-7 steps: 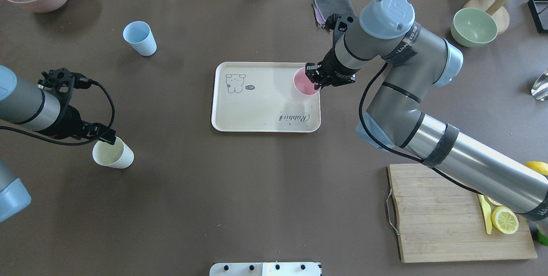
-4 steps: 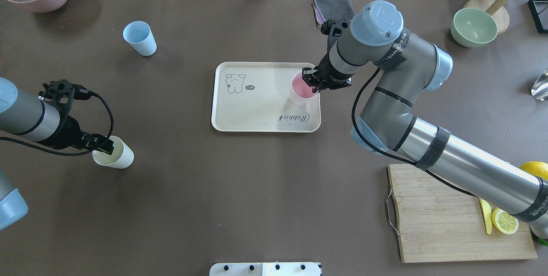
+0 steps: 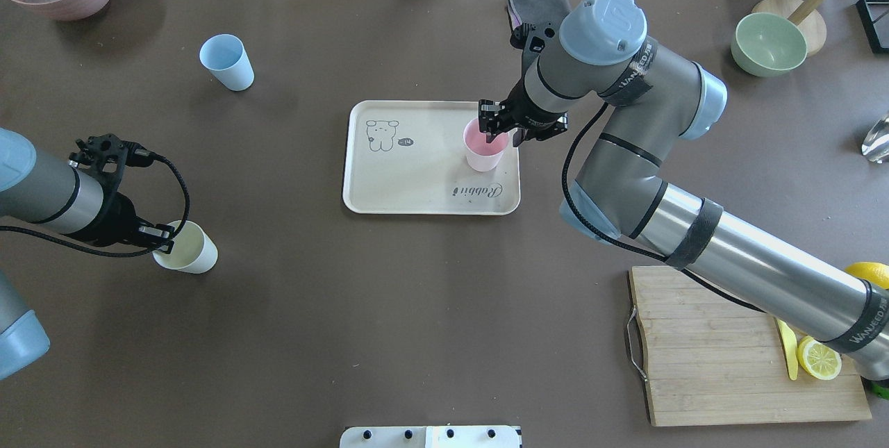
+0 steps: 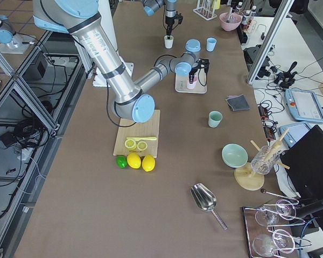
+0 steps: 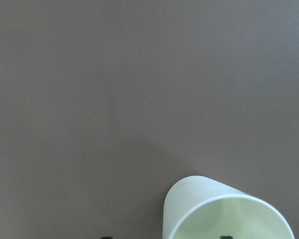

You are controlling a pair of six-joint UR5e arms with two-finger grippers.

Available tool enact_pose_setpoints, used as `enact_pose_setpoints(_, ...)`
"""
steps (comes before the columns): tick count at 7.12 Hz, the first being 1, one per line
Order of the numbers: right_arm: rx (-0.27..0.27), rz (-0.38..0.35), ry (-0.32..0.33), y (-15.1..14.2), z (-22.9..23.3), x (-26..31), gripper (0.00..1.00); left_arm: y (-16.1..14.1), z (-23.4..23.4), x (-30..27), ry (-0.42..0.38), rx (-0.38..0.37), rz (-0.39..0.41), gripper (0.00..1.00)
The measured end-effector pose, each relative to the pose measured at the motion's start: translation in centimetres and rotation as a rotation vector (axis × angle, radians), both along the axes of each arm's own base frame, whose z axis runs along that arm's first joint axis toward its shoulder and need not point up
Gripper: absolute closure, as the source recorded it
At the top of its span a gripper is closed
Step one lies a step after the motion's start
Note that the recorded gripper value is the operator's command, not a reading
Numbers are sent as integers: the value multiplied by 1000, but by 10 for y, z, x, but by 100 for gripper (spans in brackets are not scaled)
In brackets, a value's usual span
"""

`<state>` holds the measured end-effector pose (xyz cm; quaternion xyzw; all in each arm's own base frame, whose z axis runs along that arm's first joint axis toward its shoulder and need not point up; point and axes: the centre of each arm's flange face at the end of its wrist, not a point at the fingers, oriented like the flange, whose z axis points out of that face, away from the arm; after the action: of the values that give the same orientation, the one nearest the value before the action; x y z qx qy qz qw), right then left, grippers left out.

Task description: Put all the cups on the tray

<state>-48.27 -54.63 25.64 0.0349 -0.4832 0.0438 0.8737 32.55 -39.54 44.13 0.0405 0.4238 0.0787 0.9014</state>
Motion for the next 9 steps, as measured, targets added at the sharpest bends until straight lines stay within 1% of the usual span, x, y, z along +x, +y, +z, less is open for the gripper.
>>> enact_pose_setpoints(1, -17, -10, -17, -9, 0, 16, 0, -9, -20, 11, 28, 0, -14, 100)
enact_pose_setpoints(2, -33, -19, -33, -27, 7, 47, 0, -29, -49, 31, 58, -1, -34, 100)
enact_pose_setpoints(3, -16, -31, -32, -49, 28, 89, 0, -59, -83, 51, 70, -9, -62, 100)
enact_pose_setpoints(5, 50, -61, 2, -82, 89, 176, 0, -125, -148, 79, 62, -43, -127, 100)
enact_pose_setpoints(6, 62, -66, 23, -92, 118, 203, 0, -149, -167, 97, 58, -63, -146, 100)
enact_pose_setpoints(7, 64, -77, 49, -100, 145, 218, 0, -167, -182, 116, 54, -74, -153, 100)
enact_pose_setpoints(8, 54, -90, 75, -107, 171, 222, 0, -180, -194, 134, 53, -80, -156, 100)
enact_pose_setpoints(9, 40, -94, 103, -113, 193, 222, 0, -186, -200, 148, 57, -83, -156, 100)
